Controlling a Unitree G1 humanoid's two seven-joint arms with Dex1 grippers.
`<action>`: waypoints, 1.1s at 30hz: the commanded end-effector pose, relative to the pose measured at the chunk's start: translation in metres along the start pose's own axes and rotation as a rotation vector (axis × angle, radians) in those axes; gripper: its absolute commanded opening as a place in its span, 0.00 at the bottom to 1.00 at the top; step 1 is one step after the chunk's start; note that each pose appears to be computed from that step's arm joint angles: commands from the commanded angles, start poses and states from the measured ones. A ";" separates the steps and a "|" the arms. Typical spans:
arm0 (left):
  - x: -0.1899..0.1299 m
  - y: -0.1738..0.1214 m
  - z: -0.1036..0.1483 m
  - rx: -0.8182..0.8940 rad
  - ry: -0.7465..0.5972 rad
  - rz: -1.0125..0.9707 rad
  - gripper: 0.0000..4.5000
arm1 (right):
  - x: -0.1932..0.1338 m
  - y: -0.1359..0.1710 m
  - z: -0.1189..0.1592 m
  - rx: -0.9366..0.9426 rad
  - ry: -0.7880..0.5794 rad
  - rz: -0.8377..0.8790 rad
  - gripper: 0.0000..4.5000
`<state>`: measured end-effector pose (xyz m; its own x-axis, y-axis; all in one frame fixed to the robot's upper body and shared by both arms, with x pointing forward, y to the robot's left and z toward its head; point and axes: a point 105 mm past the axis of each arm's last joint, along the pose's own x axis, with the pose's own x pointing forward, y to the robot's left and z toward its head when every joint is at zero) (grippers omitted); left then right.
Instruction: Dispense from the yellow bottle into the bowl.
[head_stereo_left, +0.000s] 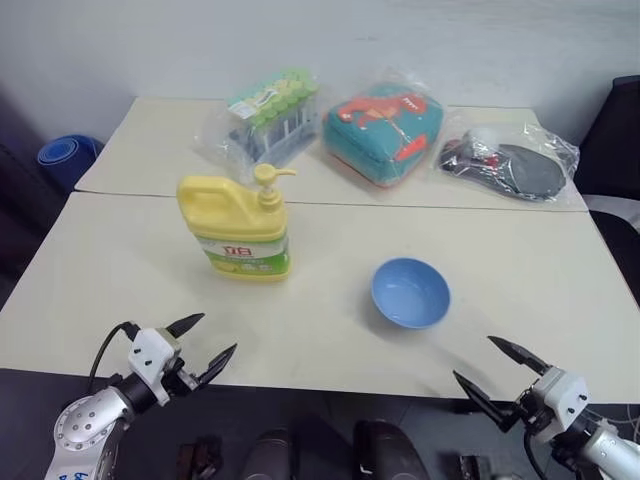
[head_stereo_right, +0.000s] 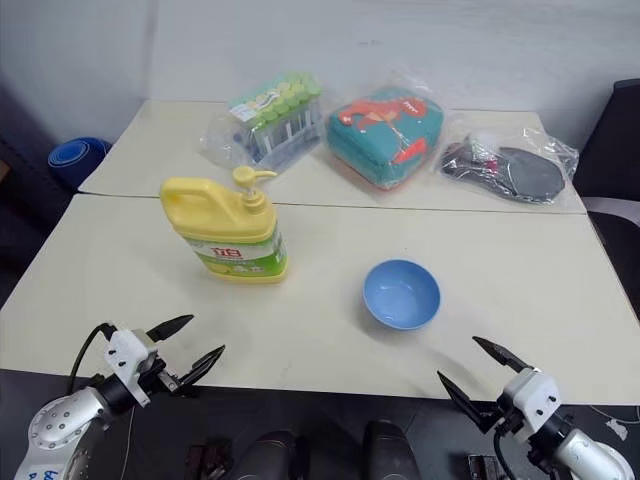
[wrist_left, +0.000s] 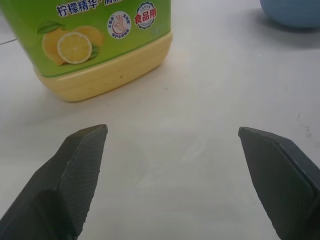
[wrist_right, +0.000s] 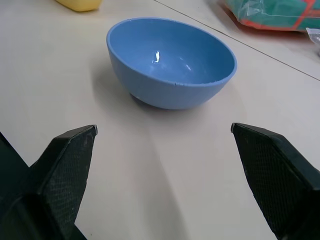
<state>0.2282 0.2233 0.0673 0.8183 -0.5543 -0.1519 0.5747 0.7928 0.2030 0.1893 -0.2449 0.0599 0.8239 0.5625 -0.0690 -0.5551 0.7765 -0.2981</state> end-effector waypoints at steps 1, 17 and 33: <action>0.000 0.003 0.010 -0.026 -0.038 0.002 0.99 | -0.001 -0.005 0.005 -0.013 -0.033 -0.028 1.00; 0.002 -0.033 0.095 0.059 -0.127 -0.609 0.99 | 0.112 0.020 0.059 0.037 0.049 0.303 1.00; 0.006 -0.030 0.104 0.061 -0.161 -0.545 1.00 | 0.147 0.031 0.037 -0.075 0.133 0.298 0.23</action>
<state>0.2185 0.1713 0.1486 0.3868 -0.9132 -0.1285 0.9179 0.3679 0.1484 0.2888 -0.1327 0.0691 0.6406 0.7038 -0.3069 -0.7675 0.5751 -0.2832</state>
